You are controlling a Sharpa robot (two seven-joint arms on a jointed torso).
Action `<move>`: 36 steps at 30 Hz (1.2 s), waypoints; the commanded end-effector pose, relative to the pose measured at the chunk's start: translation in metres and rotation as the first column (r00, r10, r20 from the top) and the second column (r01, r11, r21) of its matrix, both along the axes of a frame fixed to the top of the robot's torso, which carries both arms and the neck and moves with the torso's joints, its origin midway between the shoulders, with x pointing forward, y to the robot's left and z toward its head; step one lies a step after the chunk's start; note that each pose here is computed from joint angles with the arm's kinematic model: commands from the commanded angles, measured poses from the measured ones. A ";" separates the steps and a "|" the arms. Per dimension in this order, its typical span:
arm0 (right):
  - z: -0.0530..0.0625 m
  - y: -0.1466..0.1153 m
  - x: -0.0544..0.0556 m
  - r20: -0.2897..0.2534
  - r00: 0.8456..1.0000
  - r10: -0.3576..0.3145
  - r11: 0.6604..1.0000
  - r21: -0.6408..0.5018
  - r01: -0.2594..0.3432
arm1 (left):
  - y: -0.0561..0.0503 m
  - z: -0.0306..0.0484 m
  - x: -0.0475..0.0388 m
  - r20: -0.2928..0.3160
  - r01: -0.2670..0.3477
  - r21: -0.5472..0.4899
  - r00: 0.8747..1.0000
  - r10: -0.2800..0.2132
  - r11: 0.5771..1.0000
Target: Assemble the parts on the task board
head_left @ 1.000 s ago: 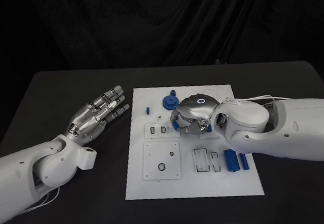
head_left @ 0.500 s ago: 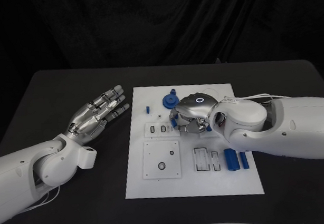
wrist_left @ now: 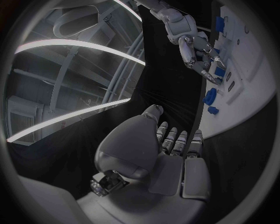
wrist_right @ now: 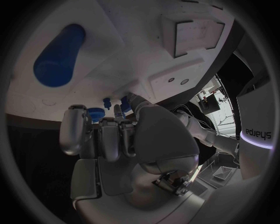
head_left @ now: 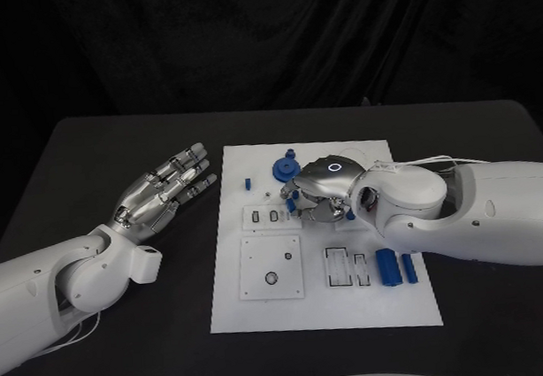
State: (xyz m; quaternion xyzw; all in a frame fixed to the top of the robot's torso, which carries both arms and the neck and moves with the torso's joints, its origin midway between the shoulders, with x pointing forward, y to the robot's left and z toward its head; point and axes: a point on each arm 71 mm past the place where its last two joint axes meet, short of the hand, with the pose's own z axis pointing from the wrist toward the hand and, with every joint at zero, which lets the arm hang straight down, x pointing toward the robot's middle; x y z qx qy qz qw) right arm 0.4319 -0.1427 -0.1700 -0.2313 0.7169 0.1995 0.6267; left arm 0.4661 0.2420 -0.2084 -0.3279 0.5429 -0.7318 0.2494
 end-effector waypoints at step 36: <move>0.087 -0.081 -0.004 0.274 0.958 -0.084 0.919 0.392 -0.031 | -0.016 0.0557 0.0160 0.249 -0.173 0.166 0.960 0.129 0.971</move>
